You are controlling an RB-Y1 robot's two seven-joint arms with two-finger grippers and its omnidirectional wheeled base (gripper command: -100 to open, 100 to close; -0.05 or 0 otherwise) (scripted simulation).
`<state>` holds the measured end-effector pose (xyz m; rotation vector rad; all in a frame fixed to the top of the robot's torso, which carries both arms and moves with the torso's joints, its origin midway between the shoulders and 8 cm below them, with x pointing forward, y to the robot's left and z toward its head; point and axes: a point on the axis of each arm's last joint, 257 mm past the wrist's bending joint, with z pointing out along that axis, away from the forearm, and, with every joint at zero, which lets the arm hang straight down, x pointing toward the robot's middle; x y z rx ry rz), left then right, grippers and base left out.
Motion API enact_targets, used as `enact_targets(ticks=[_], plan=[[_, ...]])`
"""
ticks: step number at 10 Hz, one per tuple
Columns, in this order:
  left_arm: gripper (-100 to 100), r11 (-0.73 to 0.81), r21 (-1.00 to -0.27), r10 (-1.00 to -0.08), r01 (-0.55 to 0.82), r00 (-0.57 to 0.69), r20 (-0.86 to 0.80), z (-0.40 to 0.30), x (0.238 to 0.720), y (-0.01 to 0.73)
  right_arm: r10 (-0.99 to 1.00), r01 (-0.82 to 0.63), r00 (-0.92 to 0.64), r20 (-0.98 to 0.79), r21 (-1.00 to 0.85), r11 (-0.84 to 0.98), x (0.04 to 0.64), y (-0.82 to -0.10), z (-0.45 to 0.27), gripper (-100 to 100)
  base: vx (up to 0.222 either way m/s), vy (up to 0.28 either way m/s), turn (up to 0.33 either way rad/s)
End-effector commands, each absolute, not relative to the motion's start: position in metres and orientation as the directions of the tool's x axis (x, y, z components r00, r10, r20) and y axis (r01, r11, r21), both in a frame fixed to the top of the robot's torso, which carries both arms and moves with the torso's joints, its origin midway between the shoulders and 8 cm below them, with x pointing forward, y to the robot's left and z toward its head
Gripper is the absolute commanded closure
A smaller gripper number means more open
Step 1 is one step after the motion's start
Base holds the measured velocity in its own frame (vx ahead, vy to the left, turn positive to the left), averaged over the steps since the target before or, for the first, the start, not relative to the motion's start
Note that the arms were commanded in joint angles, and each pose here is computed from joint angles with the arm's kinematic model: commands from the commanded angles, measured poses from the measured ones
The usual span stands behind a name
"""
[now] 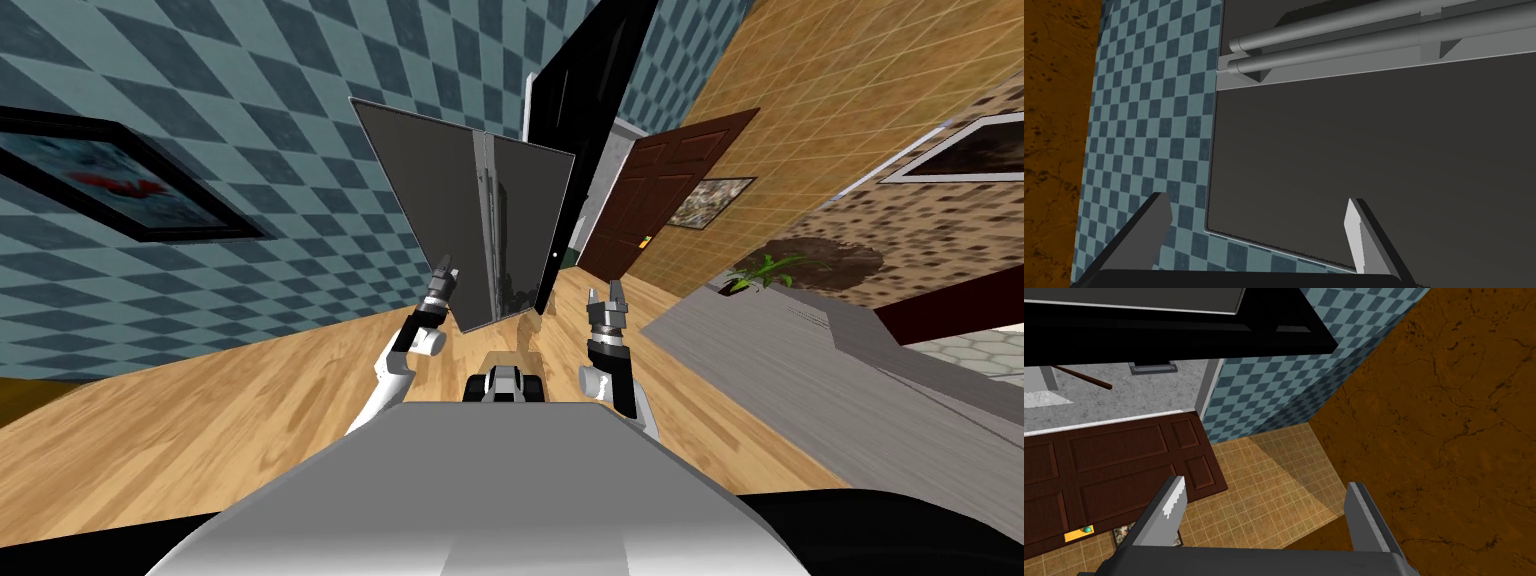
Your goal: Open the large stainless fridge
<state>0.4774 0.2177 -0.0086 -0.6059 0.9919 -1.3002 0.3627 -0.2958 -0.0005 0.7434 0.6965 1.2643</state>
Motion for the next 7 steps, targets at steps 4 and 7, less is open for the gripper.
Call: enact_targets(ticks=[4, 7], plan=[[-100, 0.265, -0.831, -0.942, 0.489, -0.052, -0.331, 0.008, 0.518, 0.203, 0.984, -0.571, 0.168, -0.053, 0.809, 0.141, 0.363, -0.296, -0.001, 0, -0.013, 0.008, -0.076], [-100, 0.287, -0.816, -0.930, 0.501, -0.059, -0.363, 0.025, 0.535, 0.193, 0.984, -0.571, 0.168, -0.053, 0.809, 0.141, 0.363, -0.296, -0.001, 0, -0.017, 0.008, -0.078]])
